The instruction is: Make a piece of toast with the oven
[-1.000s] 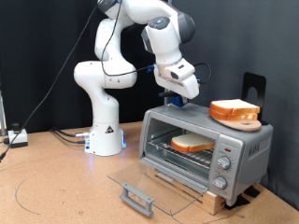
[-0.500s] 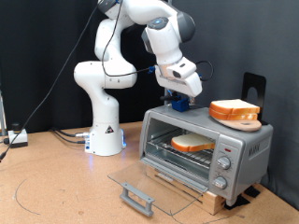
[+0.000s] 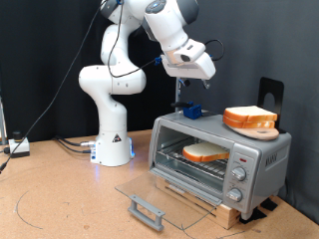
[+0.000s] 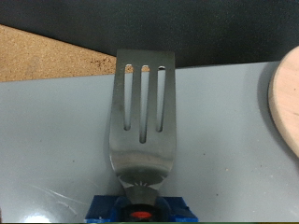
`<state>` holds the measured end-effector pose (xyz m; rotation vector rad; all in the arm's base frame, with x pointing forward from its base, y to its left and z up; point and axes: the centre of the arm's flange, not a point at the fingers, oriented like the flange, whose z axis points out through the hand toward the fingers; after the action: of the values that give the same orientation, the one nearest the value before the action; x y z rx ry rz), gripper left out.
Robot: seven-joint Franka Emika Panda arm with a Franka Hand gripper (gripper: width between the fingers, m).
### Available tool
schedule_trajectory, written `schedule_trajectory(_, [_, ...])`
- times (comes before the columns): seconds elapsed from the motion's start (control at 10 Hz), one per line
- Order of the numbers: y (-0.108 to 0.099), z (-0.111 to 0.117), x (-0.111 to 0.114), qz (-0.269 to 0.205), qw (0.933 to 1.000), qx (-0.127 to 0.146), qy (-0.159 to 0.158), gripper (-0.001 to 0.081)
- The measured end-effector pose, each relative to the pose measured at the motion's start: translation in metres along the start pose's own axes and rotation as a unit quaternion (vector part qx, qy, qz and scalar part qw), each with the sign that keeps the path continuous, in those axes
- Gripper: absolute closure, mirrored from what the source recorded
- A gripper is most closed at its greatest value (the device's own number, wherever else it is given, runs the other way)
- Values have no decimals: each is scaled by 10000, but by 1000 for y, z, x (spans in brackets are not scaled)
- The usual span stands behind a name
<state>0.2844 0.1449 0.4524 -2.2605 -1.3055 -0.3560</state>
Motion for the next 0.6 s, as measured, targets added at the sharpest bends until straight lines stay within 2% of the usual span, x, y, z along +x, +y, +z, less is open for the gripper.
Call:
schedule_trajectory(0.1, [3,-1,-2,6,10000,-67,19,2])
schedule_trajectory(0.4, [29,-28,-22,363,9985,-307,264,2])
schedule_trajectory(0.6, [46,-46,-46,664,9965,-498,92,2])
